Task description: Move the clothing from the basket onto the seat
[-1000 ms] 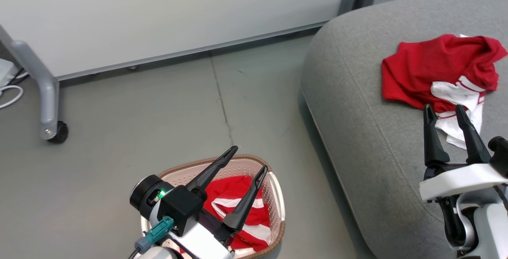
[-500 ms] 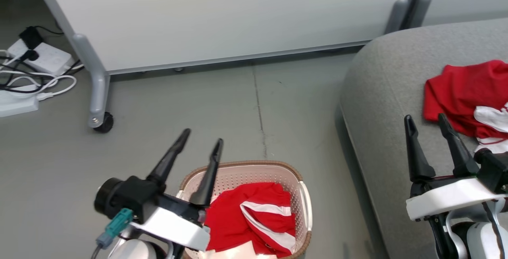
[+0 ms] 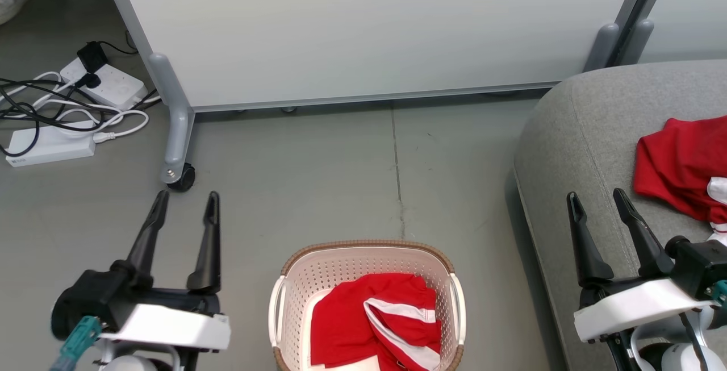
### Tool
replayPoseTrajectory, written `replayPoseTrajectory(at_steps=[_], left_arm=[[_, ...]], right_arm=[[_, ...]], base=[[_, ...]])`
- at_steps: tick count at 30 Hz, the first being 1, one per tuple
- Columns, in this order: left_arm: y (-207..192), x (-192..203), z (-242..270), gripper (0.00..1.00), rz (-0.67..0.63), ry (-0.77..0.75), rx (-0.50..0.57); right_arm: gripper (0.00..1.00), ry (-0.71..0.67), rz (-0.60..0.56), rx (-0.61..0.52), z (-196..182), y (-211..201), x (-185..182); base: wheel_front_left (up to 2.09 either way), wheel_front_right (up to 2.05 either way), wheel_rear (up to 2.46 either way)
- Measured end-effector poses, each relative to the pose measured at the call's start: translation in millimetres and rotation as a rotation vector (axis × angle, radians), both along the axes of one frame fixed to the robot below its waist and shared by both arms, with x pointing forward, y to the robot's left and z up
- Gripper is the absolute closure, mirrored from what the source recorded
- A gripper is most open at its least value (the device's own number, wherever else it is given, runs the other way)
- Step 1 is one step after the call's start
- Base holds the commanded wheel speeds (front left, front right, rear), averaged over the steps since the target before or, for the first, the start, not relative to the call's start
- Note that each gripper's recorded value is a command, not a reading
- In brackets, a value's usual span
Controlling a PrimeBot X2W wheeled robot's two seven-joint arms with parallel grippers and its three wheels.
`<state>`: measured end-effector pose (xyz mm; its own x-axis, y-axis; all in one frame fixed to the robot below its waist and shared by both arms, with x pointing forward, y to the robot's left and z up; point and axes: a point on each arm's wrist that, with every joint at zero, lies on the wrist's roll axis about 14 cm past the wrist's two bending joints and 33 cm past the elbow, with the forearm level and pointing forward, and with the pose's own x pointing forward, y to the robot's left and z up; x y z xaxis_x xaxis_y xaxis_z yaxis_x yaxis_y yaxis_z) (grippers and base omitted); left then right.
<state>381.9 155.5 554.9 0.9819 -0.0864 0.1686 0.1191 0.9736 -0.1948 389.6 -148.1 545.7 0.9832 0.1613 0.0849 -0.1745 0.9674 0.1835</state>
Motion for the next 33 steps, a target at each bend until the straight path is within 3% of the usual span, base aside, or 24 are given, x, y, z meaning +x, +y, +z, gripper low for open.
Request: replayPoseTrajectory(at_steps=[13,33], left_arm=[[39.5,-25.9,-5.2,0.0,0.089,-0.002,0.031],[33.9,-37.5,-31.5,0.0,0.052,0.055,0.097]], right_arm=[[0.0,0.026,-0.029,-0.014,-6.2,-9.6,-16.2],[0.0,0.053,-0.034,-0.026,-13.0,-11.6,-26.4]], base=[[0.0,0.0,0.0],[0.0,0.0,0.0]])
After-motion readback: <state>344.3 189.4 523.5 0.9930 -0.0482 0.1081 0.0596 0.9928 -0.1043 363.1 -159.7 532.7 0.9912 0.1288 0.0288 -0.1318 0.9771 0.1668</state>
